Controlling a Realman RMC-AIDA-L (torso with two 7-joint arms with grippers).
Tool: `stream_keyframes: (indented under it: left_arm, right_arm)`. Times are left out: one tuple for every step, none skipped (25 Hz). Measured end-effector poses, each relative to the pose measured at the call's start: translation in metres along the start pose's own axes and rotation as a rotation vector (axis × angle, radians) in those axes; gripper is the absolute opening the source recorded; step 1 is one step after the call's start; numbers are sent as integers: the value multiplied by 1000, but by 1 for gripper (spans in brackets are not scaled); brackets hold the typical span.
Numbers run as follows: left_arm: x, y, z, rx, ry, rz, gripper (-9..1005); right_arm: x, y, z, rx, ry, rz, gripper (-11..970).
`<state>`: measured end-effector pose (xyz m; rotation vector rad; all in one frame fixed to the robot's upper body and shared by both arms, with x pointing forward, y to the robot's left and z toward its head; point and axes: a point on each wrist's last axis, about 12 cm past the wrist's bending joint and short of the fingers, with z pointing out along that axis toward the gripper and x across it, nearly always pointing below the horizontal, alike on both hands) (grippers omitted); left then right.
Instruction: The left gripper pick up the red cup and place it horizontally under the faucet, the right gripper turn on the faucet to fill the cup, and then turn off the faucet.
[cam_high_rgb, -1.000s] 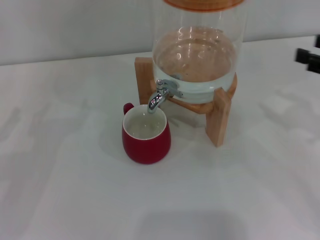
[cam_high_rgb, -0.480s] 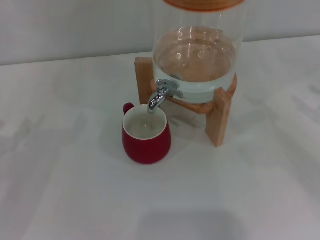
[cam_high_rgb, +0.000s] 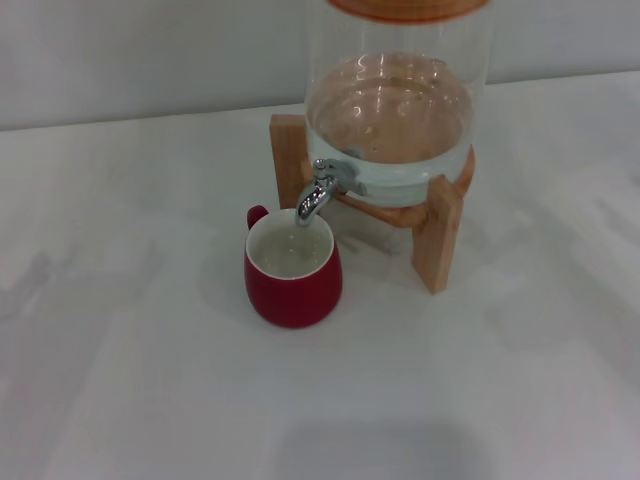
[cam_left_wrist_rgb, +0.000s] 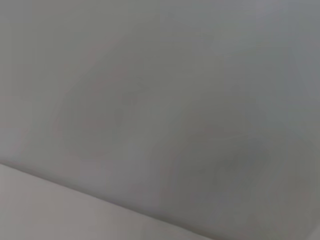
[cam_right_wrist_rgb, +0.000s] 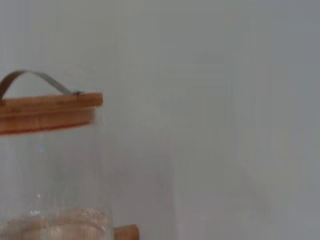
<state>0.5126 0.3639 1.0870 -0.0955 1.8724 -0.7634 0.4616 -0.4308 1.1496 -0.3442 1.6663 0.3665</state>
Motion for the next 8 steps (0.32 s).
stream_keyframes:
  left_arm:
    - [0,0,-1,3,-2,-2,833]
    - [0,-1,-1,8,-2,-4,833]
    - [0,-1,-2,10,-2,-5,833]
    - [0,-1,-2,13,-1,-5,833]
    - [1,-1,-2,15,0,-6,833]
    - [1,-1,-2,17,0,-7,833]
    - [1,-1,-2,18,0,-8,833]
    - [1,-1,-2,20,-3,-11,833]
  right_arm:
    - [2,-1,-2,9,1,-13,722]
    - [3,-2,-4,20,4,-29,722]
    - [5,-4,-6,32,7,-43,722]
    - [8,-6,-9,49,13,-62,722]
    - [10,-7,-10,58,13,-68,722]
    - [12,-8,-12,69,10,-73,722]
    - [14,-9,-13,78,8,-73,722]
    - [16,-10,-15,90,3,-70,722]
